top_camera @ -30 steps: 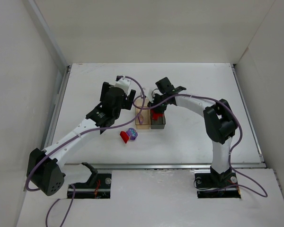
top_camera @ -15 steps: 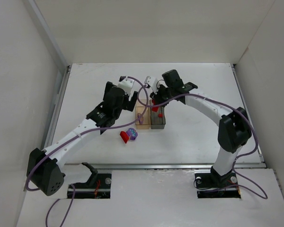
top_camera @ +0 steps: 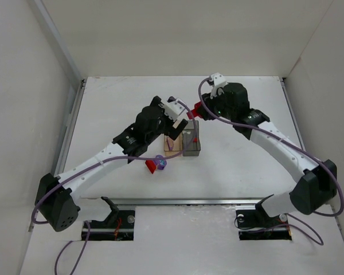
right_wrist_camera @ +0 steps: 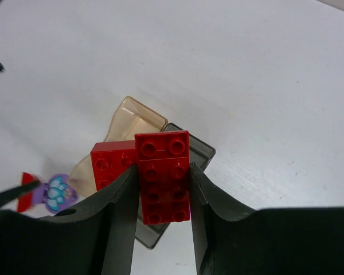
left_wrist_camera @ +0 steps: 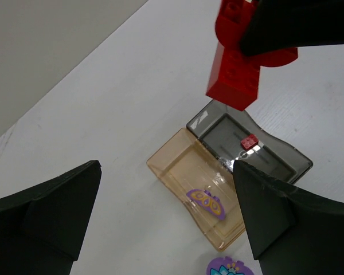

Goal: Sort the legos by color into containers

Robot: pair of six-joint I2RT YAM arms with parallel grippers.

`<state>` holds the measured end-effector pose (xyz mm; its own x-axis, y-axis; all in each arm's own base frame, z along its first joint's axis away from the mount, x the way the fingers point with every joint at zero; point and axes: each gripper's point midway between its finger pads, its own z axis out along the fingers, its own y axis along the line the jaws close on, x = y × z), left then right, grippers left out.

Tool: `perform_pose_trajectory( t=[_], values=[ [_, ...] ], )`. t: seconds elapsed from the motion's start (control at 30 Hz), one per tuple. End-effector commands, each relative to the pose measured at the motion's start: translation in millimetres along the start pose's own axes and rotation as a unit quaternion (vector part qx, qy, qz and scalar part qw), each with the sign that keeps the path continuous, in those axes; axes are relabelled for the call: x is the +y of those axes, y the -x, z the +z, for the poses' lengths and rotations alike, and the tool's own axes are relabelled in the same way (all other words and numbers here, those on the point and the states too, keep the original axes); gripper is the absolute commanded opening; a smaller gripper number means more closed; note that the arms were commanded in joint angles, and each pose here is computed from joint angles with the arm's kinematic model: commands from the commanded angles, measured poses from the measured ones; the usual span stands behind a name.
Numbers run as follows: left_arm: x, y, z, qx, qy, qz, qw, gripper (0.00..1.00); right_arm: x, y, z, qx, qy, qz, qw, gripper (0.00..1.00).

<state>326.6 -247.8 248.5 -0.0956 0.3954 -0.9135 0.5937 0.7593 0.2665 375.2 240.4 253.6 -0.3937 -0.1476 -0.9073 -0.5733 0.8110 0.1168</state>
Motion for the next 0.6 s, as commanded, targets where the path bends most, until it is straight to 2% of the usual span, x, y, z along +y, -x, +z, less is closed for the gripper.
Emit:
perform_pose_trajectory(
  t=[0.0,0.13,0.3,0.57],
  values=[
    [-9.5,49.3,0.9,-0.077,-0.020,0.036,0.996,0.98,1.0,22.5,-19.7,-0.060,-0.035,0.108,0.992,0.00],
    [-11.4,55.0,4.5,-0.093,-0.018,0.065,0.993,0.98,3.0,24.6,-45.9,-0.084,-0.040,0.139,0.986,0.00],
    [-39.7,58.6,3.8,-0.120,-0.072,0.092,0.986,0.98,13.7,24.4,-69.4,-0.105,-0.040,0.174,0.978,0.00],
    [-73.1,69.7,-4.7,-0.169,-0.144,0.140,0.965,0.79,33.4,4.9,-72.2,-0.084,-0.027,0.214,0.973,0.00]
  ],
)
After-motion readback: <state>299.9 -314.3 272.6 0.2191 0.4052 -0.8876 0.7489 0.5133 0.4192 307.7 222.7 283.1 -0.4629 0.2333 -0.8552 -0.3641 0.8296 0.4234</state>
